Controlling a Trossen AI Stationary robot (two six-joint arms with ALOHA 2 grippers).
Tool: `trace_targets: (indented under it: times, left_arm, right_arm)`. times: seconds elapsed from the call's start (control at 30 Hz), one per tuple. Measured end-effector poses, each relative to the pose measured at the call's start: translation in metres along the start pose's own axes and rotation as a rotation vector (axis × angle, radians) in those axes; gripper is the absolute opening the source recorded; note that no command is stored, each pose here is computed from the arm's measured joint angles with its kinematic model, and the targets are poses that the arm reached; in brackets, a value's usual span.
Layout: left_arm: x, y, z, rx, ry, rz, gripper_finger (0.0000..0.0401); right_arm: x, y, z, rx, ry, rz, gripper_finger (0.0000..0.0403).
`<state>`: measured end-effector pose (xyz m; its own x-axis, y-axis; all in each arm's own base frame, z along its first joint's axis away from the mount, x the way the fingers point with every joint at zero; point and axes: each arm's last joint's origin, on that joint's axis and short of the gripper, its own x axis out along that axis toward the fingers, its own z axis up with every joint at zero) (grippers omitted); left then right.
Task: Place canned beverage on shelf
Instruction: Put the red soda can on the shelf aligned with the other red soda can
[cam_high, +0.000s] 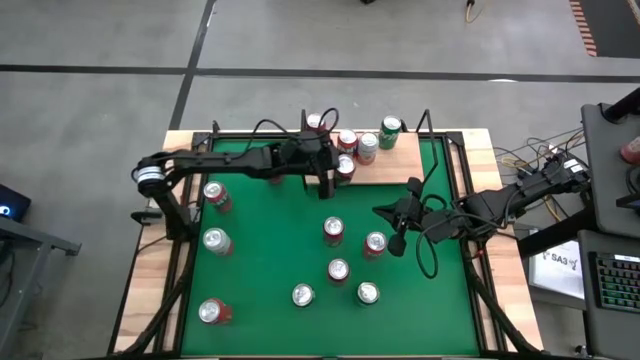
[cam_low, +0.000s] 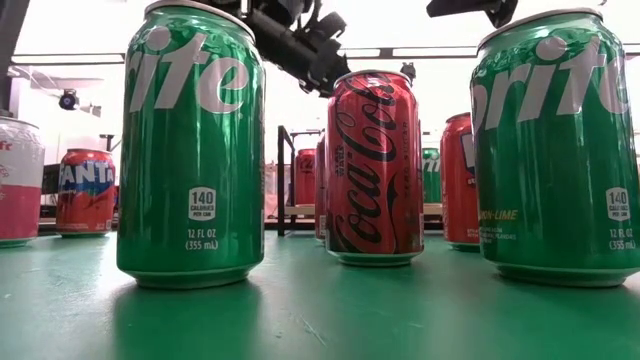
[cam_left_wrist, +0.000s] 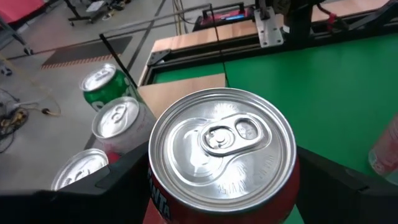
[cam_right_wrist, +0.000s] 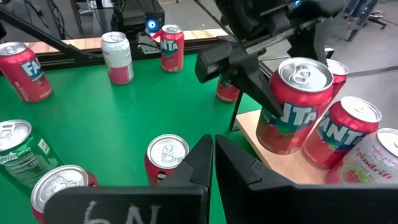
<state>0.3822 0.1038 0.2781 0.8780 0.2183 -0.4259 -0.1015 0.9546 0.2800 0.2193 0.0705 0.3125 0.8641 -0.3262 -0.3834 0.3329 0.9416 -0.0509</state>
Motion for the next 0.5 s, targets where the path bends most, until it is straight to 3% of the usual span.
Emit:
trace_targets:
  times: [0.5]
  left_arm:
    - [0.016,0.019,-0.021,-0.047,0.042,0.004,0.0297]
  right_arm:
    - [0.0,0.0,0.001,0.01,-0.013,0.002,0.0009]
